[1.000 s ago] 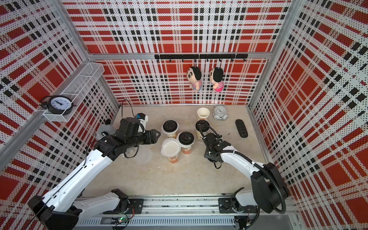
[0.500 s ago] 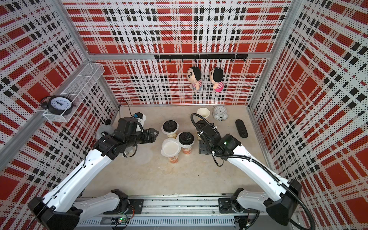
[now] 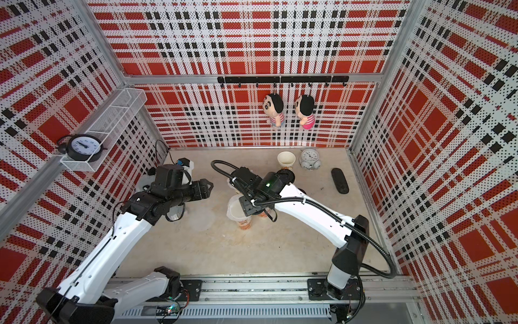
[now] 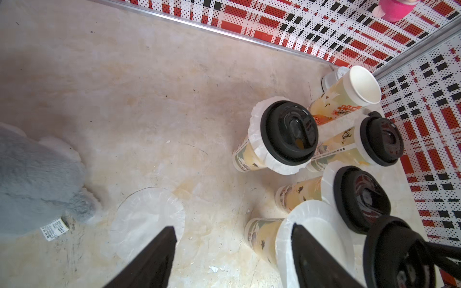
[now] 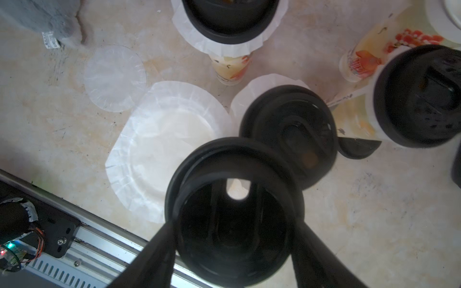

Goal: Put the leak-proof paper on the milk tea cups
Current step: Place the cup lid on the cup.

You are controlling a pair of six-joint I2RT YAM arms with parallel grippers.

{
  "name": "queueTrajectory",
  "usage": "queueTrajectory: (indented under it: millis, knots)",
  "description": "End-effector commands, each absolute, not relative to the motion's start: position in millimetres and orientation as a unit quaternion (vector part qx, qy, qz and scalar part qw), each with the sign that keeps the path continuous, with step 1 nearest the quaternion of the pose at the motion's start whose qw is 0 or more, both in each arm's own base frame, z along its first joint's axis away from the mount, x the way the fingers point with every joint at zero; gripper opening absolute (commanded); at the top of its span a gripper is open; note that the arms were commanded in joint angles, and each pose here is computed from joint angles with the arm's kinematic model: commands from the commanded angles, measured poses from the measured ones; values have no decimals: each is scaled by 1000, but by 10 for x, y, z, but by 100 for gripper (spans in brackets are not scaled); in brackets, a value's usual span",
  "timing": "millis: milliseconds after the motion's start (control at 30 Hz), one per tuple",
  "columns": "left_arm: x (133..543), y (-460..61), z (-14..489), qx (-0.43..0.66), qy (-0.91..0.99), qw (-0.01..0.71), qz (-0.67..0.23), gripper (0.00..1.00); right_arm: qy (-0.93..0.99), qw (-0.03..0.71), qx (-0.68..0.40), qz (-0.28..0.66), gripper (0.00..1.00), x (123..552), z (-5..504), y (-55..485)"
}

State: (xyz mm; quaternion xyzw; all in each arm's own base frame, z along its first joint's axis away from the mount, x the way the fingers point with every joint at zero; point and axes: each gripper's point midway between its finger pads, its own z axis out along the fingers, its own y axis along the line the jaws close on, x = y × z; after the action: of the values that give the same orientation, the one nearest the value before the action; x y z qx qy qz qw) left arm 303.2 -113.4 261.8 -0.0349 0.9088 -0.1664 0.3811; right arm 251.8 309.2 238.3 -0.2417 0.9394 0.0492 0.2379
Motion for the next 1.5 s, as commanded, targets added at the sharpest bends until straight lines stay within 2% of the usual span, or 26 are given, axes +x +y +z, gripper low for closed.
queueTrajectory:
  millis: [0, 467, 1200, 1467]
  knots:
    - [2992, -1104, 2601, -28, 910, 380, -166, 76, 931, 229, -280, 55, 70, 2501, 2381, 3249]
    - [2982, -1089, 2603, -27, 909, 380, -168, 76, 927, 197, -311, 73, 70, 2531, 2170, 3601]
    - [2966, -1096, 2568, -24, 910, 377, -170, 76, 931, 182, -309, 66, 71, 2483, 2020, 3603]
    - [2959, -1100, 2568, -23, 910, 376, -172, 76, 932, 183, -305, 63, 76, 2499, 1983, 3602]
